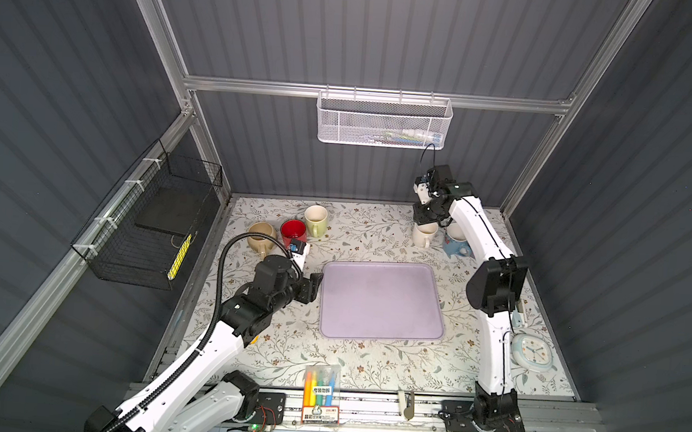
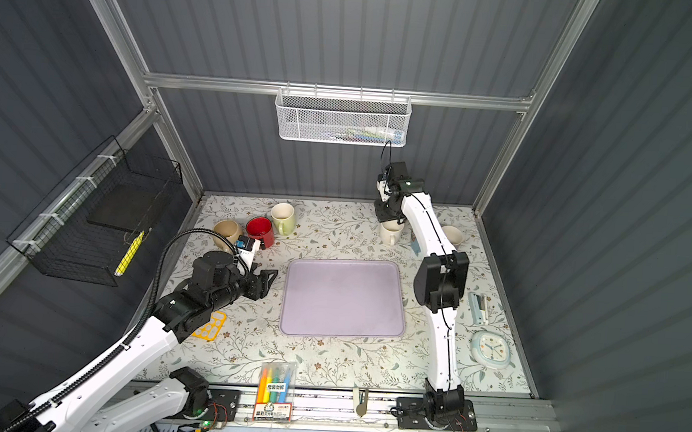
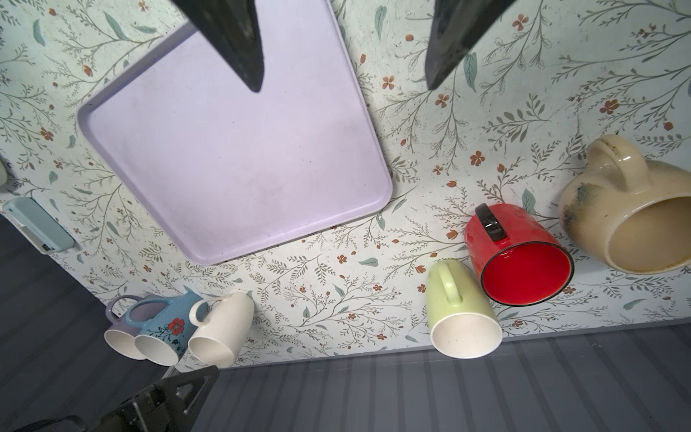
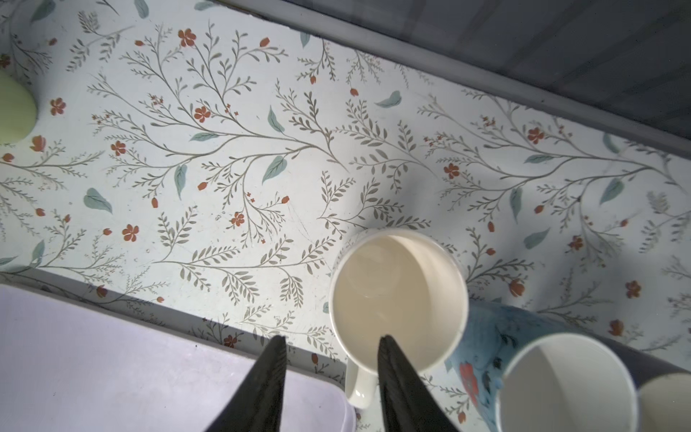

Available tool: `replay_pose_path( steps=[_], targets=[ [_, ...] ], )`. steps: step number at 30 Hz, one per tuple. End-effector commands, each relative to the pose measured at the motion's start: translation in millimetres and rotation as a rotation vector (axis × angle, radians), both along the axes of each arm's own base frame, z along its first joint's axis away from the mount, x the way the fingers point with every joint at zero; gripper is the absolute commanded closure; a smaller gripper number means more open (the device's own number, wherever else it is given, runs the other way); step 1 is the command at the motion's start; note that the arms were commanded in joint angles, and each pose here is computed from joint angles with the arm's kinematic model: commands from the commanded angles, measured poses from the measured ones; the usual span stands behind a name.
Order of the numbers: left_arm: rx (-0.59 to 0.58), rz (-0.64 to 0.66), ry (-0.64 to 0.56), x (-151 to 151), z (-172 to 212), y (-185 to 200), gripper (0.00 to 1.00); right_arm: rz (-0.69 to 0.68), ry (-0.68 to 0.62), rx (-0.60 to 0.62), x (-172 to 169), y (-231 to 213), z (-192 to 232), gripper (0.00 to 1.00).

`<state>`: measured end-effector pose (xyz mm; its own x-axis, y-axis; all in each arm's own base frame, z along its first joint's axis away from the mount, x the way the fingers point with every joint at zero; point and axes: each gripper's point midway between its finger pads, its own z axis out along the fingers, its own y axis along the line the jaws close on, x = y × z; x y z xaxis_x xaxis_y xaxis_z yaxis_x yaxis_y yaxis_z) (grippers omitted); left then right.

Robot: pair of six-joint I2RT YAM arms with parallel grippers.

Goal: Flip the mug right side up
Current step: 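Raise the right gripper up and away from the white mug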

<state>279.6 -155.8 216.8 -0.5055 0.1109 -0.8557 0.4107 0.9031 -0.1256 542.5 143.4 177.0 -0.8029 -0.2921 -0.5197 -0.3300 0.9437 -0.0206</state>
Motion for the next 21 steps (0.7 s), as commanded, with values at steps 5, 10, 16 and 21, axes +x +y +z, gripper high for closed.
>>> replay_pose_path(
  steps=[5, 10, 16, 21],
  targets=[
    [-0.021, 0.056, -0.060, 10.4, 9.4, 5.8, 0.30, -0.010, -0.048, 0.022, -15.9, -4.3, 20.9, 0.48],
    [-0.022, 0.097, -0.104, 18.6, 13.9, 10.3, 0.28, -0.021, -0.064, 0.015, -34.4, -11.0, 32.1, 0.41],
    [-0.003, 0.129, -0.126, 32.6, 11.7, 10.5, 0.24, -0.050, -0.117, 0.010, -61.7, -24.8, 48.1, 0.35],
    [0.013, 0.145, -0.142, 43.5, 12.6, 9.1, 0.20, -0.082, -0.159, 0.035, -80.9, -33.8, 57.4, 0.29]
  ],
)
